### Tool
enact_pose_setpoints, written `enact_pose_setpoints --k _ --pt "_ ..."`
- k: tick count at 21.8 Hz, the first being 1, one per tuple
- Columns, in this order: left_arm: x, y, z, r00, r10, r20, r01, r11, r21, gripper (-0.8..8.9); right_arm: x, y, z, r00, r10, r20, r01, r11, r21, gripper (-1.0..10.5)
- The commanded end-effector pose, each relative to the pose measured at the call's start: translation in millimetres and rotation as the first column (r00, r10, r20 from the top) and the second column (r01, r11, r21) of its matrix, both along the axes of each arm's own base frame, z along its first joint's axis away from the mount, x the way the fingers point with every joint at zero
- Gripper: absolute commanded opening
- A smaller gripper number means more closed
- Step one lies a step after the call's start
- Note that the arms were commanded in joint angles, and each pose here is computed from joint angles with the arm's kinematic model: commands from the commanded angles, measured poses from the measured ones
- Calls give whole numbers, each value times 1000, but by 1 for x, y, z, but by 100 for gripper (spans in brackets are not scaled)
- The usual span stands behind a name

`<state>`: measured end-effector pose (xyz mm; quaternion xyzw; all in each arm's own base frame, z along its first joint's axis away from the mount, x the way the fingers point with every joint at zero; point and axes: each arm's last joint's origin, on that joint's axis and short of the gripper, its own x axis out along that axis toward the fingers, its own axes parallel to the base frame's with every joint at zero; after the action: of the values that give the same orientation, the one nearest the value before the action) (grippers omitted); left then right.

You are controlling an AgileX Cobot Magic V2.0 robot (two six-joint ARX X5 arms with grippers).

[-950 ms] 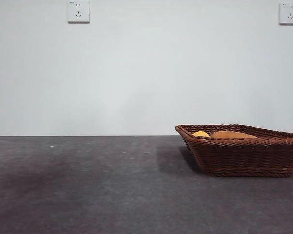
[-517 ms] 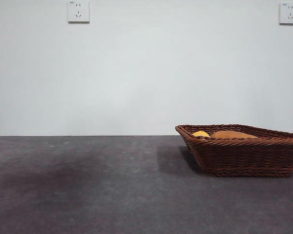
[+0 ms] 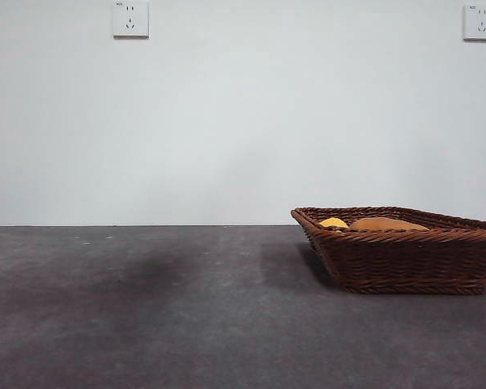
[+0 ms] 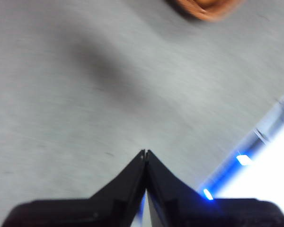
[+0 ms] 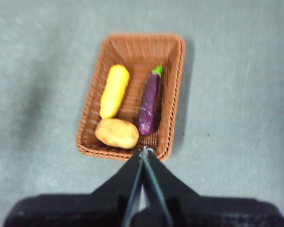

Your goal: Help me put the vegetables on the table into the basket

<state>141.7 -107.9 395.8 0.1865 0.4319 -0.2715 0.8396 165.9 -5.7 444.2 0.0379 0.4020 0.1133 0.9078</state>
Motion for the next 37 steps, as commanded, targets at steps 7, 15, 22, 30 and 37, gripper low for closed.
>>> enact_pose_setpoints --k 7,15,22,30,37 --pt "-5 58 -116 903 238 357 -129 944 -305 -4 88 -7 -38 996 -5 -89 6 1000 11 1" --pt "-37 101 -199 638 580 507 -280 788 -549 -4 144 -12 -44 990 -5 139 6 1000 -7 1" --pt "-45 107 -240 576 644 503 -306 741 -598 -4 153 -13 -35 965 -3 262 7 1000 -17 1" --pt "-46 106 -246 614 601 511 -329 784 -526 -4 152 -13 -35 965 -3 261 7 1000 -17 1" --pt "-46 106 -246 617 590 521 -327 794 -512 -4 152 -13 -35 965 -3 261 7 1000 -17 1"
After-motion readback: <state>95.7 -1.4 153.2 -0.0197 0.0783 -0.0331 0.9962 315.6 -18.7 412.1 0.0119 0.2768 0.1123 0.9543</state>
